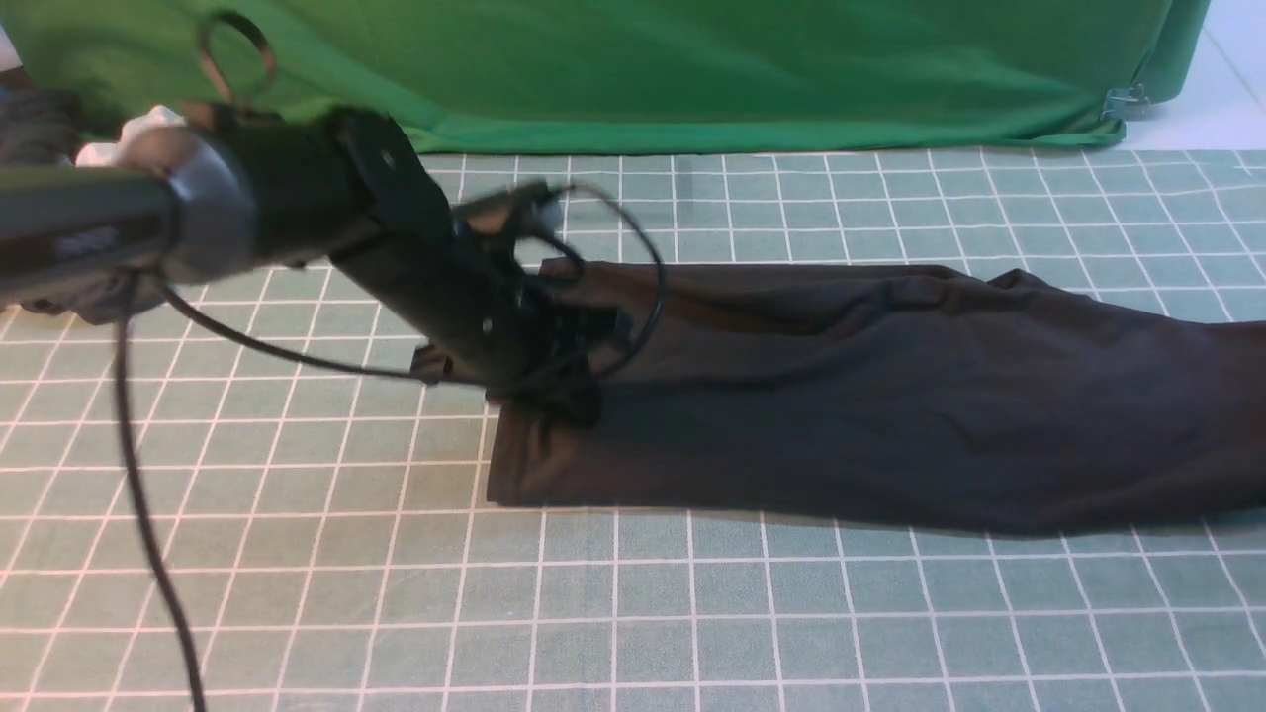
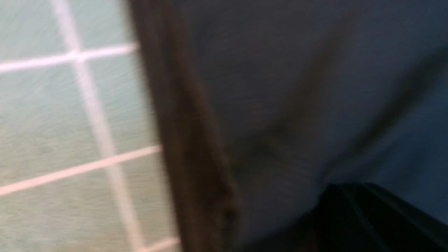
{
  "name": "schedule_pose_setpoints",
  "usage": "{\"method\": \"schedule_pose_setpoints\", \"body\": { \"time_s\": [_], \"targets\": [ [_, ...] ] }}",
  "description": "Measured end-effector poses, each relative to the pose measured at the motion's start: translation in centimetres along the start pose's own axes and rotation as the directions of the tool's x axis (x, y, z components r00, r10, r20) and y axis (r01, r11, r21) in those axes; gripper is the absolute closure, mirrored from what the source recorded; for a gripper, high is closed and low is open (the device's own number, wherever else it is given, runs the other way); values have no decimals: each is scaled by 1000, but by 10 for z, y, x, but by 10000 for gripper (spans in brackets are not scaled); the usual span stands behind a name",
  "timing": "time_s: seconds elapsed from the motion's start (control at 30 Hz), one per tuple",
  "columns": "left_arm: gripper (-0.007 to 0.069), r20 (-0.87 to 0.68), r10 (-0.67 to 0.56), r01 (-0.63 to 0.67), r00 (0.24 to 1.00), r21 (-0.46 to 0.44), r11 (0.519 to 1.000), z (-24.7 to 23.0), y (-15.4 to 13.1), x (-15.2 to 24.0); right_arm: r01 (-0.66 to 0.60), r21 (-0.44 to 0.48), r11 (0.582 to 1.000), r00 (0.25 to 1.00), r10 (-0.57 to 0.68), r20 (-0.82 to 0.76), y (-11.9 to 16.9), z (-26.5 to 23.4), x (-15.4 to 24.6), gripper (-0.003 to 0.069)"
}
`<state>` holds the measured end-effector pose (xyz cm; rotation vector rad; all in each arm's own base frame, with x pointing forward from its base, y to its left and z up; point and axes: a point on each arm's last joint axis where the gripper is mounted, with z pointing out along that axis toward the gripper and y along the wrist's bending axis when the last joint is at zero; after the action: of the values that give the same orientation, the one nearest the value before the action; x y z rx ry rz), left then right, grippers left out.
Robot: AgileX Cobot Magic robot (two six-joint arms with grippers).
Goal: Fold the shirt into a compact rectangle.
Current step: 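Pull the folded dark garment lengthwise by its ends to straighten it flat on the table, then fold the right end of the dark garment over onto its left end with the right gripper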
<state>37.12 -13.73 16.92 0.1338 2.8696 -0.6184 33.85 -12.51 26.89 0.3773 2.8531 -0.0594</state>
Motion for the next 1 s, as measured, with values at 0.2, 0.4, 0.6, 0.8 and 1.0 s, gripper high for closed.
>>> {"method": "schedule_pose_setpoints", "body": {
  "time_s": [0.2, 0.4, 0.6, 0.8, 1.0],
  "targets": [
    [590, -39, -54, 51, 998, -74, 996, 5, 6, 4, -6, -10, 1000, 999, 6, 47, 2, -20, 3, 638],
    [590, -22, -28, 25, 999, -156, 987, -23, 16, 3, -26, -70, 997, 993, 34, 115, 9, -53, 12, 638],
    [590, 121, -65, 84, 991, -155, 984, -82, 29, -5, 21, -125, 992, 987, -1, 162, 40, -78, 20, 640],
    [590, 234, -113, 147, 966, -136, 980, -145, 41, -8, 105, -263, 959, 979, -54, 195, 112, -86, 25, 640],
    [590, 276, -151, 194, 949, -135, 972, -176, 53, -3, 277, -424, 862, 944, -160, 290, 237, -101, 46, 640]
  ]
}}
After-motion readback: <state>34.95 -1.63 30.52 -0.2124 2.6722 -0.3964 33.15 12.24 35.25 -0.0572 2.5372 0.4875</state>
